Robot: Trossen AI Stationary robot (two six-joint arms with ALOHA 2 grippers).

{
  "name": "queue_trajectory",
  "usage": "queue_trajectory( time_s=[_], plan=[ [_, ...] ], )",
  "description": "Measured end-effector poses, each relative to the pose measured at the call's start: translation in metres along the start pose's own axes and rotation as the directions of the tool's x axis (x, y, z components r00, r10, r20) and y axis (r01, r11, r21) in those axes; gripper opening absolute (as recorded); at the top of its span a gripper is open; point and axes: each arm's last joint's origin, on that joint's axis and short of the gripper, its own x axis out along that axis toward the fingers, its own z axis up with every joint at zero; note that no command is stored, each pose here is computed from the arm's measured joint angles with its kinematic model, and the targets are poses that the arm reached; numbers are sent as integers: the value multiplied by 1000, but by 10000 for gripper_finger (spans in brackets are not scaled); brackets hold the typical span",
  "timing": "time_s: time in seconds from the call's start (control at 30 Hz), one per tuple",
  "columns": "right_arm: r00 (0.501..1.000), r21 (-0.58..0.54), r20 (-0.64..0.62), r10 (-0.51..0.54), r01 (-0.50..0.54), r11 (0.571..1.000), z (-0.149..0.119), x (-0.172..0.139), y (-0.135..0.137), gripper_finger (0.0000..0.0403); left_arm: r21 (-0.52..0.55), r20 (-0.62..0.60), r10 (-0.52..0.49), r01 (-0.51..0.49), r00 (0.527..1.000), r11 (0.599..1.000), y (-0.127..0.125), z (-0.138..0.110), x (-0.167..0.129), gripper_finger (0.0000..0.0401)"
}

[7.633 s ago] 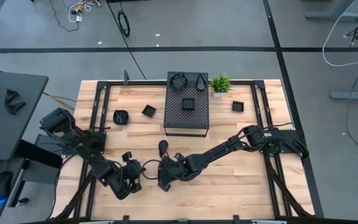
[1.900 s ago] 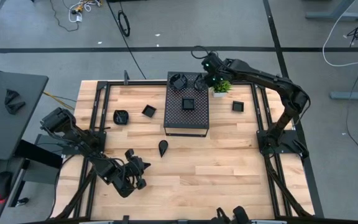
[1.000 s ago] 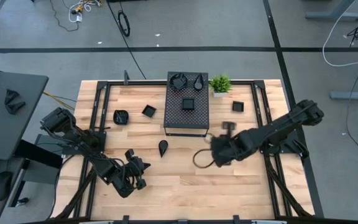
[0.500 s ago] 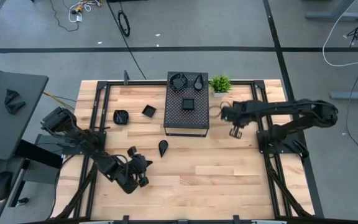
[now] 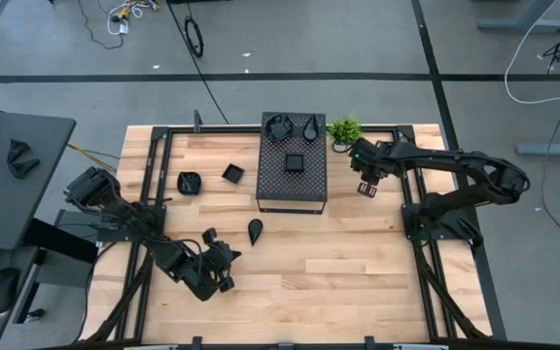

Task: Pick & Place Mini shaped plates
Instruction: Stack the black square-shaped plate on top of the black square-shaped plates on the shelf

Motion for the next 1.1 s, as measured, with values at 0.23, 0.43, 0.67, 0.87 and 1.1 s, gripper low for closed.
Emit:
queue_trajectory(
  time_s=[0.23, 0.43, 0.67, 0.87, 1.1],
  plan=[
    [1000, -33, -23, -6, 5, 999, -8, 20, -1, 150, 1, 0, 0, 0, 1000, 1000, 0, 0, 0, 16],
    [995, -80, -77, -58, 52, 995, -23, 36, 0, 149, 1, 0, 1, -1, 1000, 1000, 0, 0, 0, 16],
    [997, -78, -28, -76, 74, 994, -22, 41, -2, 125, 2, 0, 1, -1, 1000, 1000, 0, 0, 0, 16],
    [997, -82, -9, -83, 82, 993, -21, 41, -3, 103, 2, 0, 1, -1, 1000, 1000, 0, 0, 0, 16],
    [997, -80, -8, -78, 77, 994, -21, 41, -3, 93, 2, 0, 1, -1, 1000, 1000, 0, 0, 0, 16]
  ],
)
